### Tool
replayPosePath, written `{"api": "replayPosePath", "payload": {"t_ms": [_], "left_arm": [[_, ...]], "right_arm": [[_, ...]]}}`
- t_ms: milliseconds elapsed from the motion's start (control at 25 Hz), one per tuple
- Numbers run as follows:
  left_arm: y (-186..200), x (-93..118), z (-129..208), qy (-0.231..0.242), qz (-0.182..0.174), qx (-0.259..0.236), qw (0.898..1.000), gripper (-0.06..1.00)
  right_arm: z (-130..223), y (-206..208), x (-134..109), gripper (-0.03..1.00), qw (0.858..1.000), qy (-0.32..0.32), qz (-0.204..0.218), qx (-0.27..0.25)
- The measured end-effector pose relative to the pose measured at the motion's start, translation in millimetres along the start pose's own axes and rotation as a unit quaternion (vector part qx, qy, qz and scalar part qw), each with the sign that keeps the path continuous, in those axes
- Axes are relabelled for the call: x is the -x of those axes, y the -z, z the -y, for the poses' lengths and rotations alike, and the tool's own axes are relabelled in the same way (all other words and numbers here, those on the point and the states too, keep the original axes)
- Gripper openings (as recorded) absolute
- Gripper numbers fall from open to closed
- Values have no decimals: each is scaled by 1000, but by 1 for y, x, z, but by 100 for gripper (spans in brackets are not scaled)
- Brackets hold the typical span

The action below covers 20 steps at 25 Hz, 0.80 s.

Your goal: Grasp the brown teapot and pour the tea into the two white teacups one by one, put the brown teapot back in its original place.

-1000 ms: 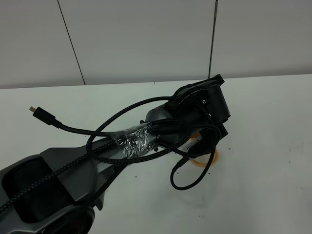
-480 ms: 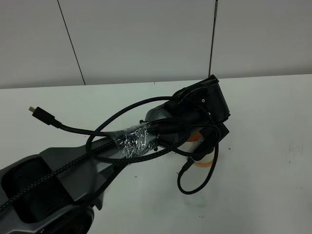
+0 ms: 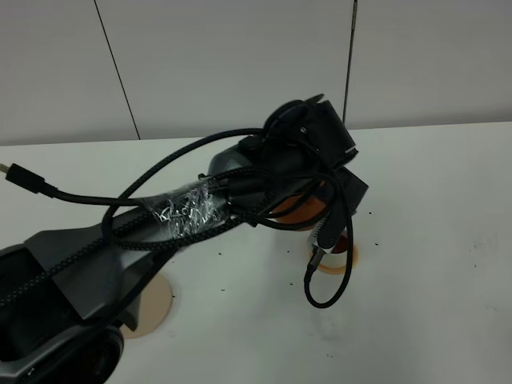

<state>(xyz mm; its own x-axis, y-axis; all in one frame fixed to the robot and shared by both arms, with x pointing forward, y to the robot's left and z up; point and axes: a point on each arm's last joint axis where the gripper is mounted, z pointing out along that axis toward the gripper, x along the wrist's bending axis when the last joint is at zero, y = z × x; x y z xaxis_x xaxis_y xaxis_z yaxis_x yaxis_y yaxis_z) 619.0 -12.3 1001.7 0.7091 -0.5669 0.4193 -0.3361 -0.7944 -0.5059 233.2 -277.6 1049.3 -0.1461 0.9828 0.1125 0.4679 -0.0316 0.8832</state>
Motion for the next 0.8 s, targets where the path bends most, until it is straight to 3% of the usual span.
{"api": "replayPosePath", "payload": {"t_ms": [240, 440, 680, 800], "left_arm": [[-2, 11, 14, 137, 76, 19, 987, 17], [-6, 16, 22, 197, 118, 47, 972, 17], [-18, 21, 30, 285, 179, 109, 935, 17], [-21, 22, 35, 306, 191, 117, 925, 17]], "right_arm": [[0, 0, 0, 24, 1000, 0, 0, 0], [0, 0, 0, 24, 1000, 0, 0, 0], [0, 0, 0, 24, 1000, 0, 0, 0], [0, 0, 0, 24, 1000, 0, 0, 0]]}}
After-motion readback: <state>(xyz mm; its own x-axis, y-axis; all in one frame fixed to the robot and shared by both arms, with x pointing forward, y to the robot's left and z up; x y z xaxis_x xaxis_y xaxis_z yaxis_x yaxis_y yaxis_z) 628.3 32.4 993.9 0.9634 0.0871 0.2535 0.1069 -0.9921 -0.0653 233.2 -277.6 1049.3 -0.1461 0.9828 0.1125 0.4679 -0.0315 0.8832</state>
